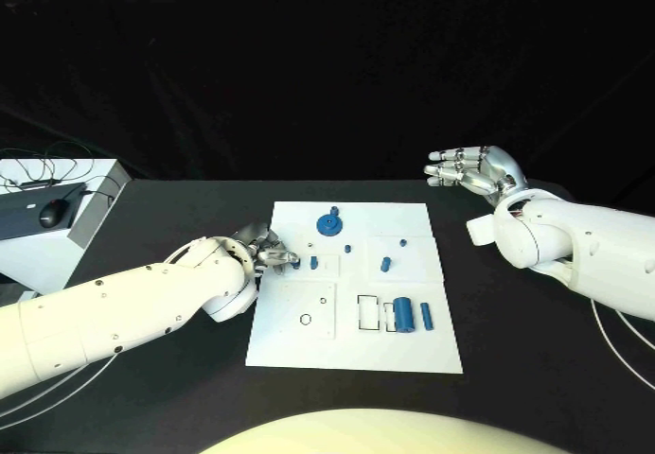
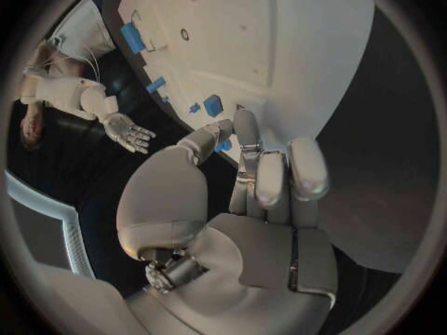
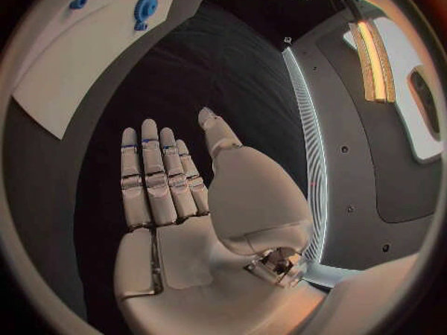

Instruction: Assemble the parts on the task board

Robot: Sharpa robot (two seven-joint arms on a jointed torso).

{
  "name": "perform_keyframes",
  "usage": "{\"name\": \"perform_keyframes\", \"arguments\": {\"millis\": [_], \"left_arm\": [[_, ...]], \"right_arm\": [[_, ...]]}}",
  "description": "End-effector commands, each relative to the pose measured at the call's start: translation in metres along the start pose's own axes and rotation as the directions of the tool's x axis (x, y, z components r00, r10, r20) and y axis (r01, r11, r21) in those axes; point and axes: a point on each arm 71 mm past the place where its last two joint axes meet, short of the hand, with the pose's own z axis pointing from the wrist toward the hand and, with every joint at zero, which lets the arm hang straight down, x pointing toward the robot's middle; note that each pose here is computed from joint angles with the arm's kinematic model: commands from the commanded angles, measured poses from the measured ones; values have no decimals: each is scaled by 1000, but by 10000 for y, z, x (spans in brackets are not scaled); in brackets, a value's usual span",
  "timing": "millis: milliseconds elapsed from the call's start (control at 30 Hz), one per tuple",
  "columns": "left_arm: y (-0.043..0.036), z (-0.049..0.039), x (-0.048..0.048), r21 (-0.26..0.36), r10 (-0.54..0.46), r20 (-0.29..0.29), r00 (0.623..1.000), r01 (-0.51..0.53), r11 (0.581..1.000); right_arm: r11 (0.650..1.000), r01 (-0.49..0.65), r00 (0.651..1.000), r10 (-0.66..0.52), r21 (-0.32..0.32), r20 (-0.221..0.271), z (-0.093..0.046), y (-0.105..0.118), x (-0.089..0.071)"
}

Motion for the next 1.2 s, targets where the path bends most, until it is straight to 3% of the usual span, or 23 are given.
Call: {"name": "perform_keyframes", "arguments": {"millis": [33,1200], "left_arm": [[-10,0,37,14,22,-29,999,-21,1000],[-14,-38,44,19,42,-61,997,-41,999]], "right_arm": [[1000,-3,1000,3,-9,-14,1,10,12],[1000,-2,1000,2,-8,-14,4,5,6]]}}
